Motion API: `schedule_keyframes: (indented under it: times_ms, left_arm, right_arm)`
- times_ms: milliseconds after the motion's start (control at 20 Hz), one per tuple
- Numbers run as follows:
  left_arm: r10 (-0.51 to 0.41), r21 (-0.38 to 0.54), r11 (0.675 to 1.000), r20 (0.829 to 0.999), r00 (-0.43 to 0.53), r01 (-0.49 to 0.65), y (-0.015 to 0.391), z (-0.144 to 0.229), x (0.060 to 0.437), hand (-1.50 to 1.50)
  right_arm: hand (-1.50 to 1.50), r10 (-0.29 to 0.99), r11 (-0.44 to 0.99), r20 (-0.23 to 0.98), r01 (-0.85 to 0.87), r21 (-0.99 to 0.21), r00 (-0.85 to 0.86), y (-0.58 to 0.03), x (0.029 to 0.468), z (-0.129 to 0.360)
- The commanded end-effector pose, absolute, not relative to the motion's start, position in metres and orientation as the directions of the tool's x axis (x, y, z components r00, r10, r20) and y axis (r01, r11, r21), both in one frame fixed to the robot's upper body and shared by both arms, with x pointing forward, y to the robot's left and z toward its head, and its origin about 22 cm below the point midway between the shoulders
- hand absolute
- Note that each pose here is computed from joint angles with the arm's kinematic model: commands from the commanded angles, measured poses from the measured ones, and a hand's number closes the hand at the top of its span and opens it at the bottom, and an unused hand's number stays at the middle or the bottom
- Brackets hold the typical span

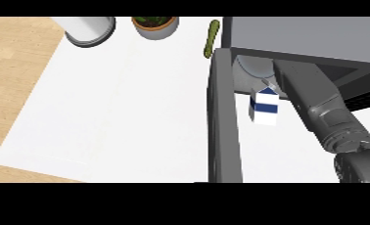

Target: Pick up the milk, place it into the microwave and close the microwave

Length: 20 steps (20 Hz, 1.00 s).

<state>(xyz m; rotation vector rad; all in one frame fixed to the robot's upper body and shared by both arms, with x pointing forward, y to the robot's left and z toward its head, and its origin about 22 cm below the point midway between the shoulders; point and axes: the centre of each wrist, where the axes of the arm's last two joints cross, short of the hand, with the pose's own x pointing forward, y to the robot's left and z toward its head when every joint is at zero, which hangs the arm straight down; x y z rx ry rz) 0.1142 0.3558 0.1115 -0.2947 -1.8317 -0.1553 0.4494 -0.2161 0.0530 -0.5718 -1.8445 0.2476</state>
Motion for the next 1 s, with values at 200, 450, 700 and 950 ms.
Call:
schedule_keyframes:
  times_ms: [200,450,700,950]
  left_arm:
    - [0.173,-0.076,0.930,0.954,-0.245,0.359,0.326,0.092,0.121,-1.50]
    - [0.218,-0.098,0.877,0.954,-0.207,0.470,0.313,0.081,0.116,-1.50]
    - [0.171,-0.076,0.830,0.978,-0.121,0.552,0.307,0.057,0.130,-1.50]
    - [0.114,-0.025,0.829,0.986,-0.125,0.559,0.294,0.053,0.147,-1.50]
  right_arm:
    - [-1.50,0.408,0.912,0.867,0.164,-0.375,-0.286,-0.222,0.451,0.058]
    - [-1.50,0.205,0.976,0.935,-0.016,-0.219,-0.290,-0.239,0.436,0.028]
    - [-1.50,0.015,0.991,0.958,-0.124,-0.053,-0.288,-0.224,0.432,0.018]
    - [-1.50,-0.113,0.973,0.969,-0.221,0.063,-0.220,-0.214,0.405,-0.028]
